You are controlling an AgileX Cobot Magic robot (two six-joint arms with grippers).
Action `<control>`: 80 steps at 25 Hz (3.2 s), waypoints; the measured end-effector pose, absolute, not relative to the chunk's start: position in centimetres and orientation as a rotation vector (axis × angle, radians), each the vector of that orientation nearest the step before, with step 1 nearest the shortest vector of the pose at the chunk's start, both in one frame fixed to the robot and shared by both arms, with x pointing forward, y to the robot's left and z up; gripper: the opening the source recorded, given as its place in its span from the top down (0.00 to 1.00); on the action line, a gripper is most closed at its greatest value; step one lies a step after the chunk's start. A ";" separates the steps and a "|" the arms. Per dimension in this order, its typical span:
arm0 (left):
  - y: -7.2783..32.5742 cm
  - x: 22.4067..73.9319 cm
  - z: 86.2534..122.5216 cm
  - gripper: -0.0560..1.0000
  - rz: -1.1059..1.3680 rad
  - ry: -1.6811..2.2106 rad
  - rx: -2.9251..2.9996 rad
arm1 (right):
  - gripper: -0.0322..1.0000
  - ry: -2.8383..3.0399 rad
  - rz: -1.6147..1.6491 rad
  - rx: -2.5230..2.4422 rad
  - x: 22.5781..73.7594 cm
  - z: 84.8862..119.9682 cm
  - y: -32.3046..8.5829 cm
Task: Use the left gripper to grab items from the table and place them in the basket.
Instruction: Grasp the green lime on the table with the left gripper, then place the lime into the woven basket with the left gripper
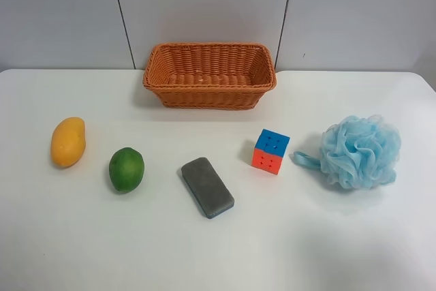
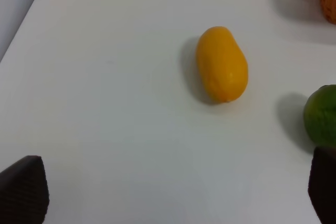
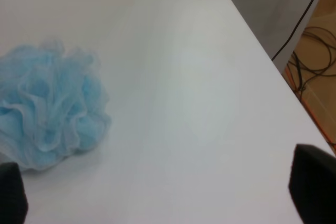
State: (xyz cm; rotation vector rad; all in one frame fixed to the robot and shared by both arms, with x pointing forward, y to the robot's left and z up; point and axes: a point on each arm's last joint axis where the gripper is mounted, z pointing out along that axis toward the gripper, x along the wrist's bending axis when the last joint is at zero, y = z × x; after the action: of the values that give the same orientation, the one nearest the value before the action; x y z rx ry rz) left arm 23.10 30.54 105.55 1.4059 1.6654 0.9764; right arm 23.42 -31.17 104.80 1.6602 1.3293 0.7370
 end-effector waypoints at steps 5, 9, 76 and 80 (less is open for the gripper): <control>30.5 23.4 106.9 0.01 0.969 1.666 1.407 | 0.01 1.329 0.737 1.660 23.4 104.8 -31.2; 30.6 25.6 109.9 0.01 0.909 1.738 1.470 | 0.01 1.329 0.737 1.660 23.4 104.8 -31.2; 14.7 54.0 89.6 0.37 -0.028 2.210 2.054 | 0.01 1.329 0.737 1.660 23.4 104.8 -31.2; 14.7 54.0 89.6 0.37 -0.028 2.210 2.054 | 0.01 1.329 0.737 1.660 23.4 104.8 -31.2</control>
State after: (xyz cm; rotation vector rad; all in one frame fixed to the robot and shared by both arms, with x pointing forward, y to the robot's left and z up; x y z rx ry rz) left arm 54.02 14.66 89.58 2.0538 2.2096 -0.0282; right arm 23.42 -31.17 104.80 1.6602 1.3293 0.7370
